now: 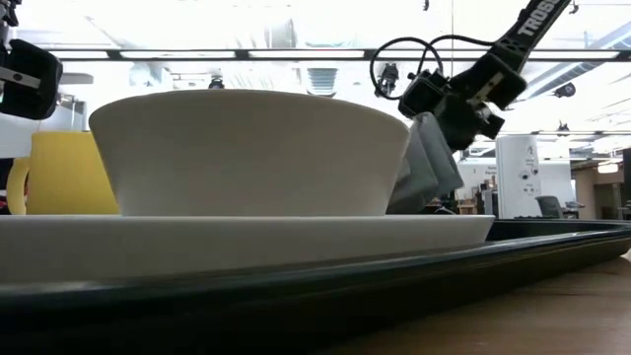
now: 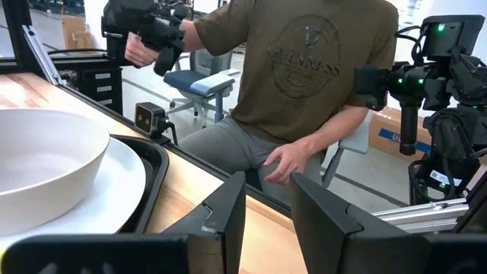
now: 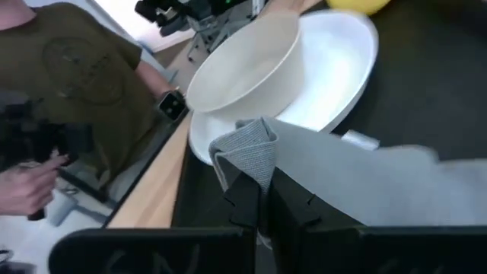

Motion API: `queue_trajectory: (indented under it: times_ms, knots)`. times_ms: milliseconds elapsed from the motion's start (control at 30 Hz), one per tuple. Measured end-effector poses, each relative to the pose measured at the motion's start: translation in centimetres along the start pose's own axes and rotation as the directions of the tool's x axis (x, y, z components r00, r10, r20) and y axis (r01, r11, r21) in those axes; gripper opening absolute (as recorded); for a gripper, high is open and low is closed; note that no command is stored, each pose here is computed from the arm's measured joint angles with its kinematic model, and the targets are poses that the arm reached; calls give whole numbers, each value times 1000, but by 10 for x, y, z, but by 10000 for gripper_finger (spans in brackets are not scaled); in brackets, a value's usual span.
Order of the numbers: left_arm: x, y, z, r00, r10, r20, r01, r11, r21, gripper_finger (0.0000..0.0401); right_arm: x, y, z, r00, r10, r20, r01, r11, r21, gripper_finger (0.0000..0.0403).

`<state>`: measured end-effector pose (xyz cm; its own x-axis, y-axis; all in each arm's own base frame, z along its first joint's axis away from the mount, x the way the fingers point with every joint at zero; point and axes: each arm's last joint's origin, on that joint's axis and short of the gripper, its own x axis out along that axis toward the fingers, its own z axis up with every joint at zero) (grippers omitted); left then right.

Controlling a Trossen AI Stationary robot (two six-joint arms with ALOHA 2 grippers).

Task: Set up tray
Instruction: Put the gray napkin on the black tray to the right of the white plate

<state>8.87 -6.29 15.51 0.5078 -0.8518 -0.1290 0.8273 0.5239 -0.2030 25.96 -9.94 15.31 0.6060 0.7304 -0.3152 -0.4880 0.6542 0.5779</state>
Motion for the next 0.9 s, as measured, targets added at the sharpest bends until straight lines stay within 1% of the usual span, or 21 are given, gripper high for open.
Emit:
queue_trajectory:
  times_ms: [233,433,567,733,900]
  knots:
    - [0,0,0,1000,-4,-1,4,1000,0,88,16,8,-19,997,51,-58,-45,995,92,9]
    - [0,0,0,1000,-4,0,4,1000,0,88,25,14,-28,993,80,-90,-60,976,209,9]
    - [0,0,0,1000,-4,-1,4,1000,0,88,28,16,-28,991,90,-100,-62,964,257,13]
    - [0,0,0,1000,-4,0,4,1000,0,88,28,16,-26,991,92,-99,-58,952,301,39]
    - [0,0,0,1000,-3,0,3,1000,0,88,27,19,-26,986,105,-127,-54,934,352,91]
